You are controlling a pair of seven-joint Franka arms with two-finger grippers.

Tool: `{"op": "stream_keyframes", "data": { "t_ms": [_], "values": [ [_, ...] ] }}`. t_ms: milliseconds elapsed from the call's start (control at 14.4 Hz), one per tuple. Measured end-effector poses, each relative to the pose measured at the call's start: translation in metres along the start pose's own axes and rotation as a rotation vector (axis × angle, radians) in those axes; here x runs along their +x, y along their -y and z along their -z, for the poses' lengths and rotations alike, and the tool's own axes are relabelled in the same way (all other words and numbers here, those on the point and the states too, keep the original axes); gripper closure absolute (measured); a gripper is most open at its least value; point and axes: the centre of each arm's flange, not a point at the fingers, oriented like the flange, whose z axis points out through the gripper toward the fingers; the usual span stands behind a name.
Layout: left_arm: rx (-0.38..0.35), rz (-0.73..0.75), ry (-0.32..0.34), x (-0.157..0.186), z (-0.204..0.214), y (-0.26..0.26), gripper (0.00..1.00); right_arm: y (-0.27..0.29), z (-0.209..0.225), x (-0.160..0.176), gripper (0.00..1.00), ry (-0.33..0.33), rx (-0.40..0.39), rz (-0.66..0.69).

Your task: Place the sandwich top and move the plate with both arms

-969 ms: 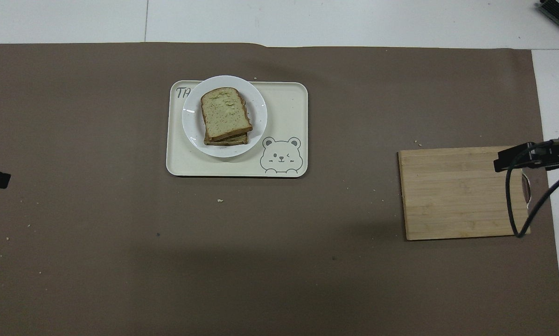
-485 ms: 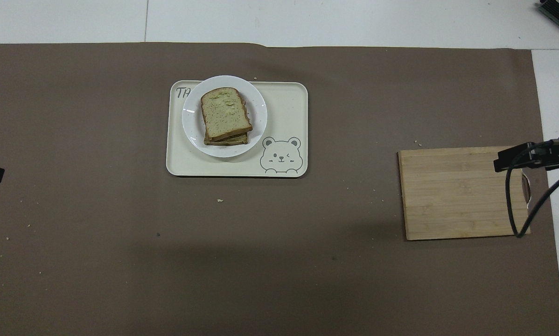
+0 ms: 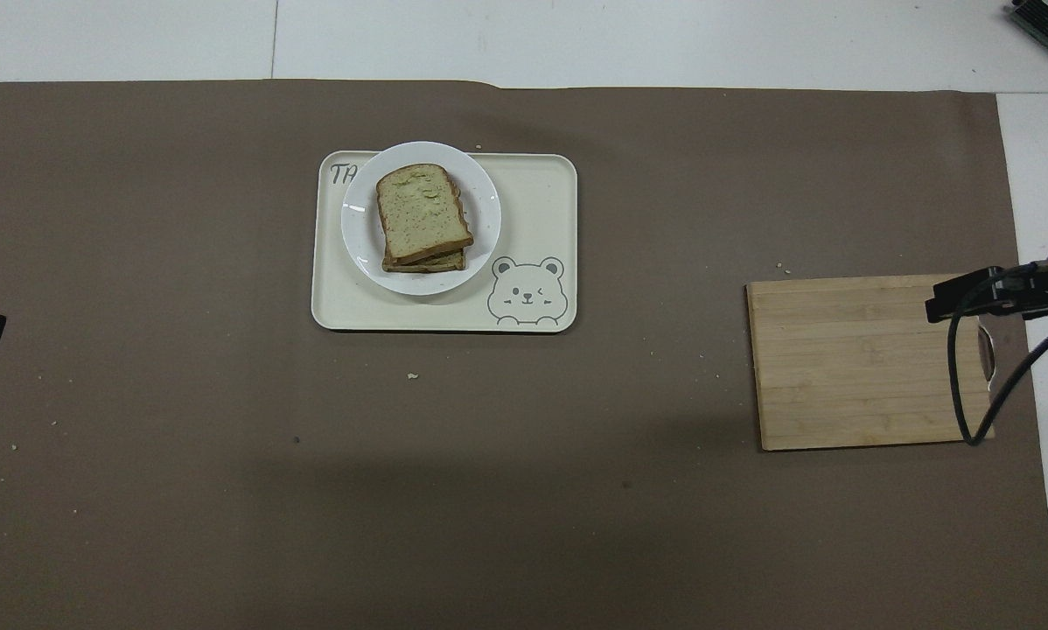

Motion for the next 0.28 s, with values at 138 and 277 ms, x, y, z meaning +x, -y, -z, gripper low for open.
{"op": "stream_keyframes", "data": {
  "t_ms": [138,277],
  "values": [
    [-0.001,0.021,0.004,-0.002,-0.0002,0.0004,0.0,0.0,0.0,0.0,0.0,0.0,0.0,0.0],
    [-0.003,0.03,0.006,-0.0025,-0.0008,0.0002,0.0,0.0,0.0,0.0,0.0,0.0,0.0,0.0]
  ]
}}
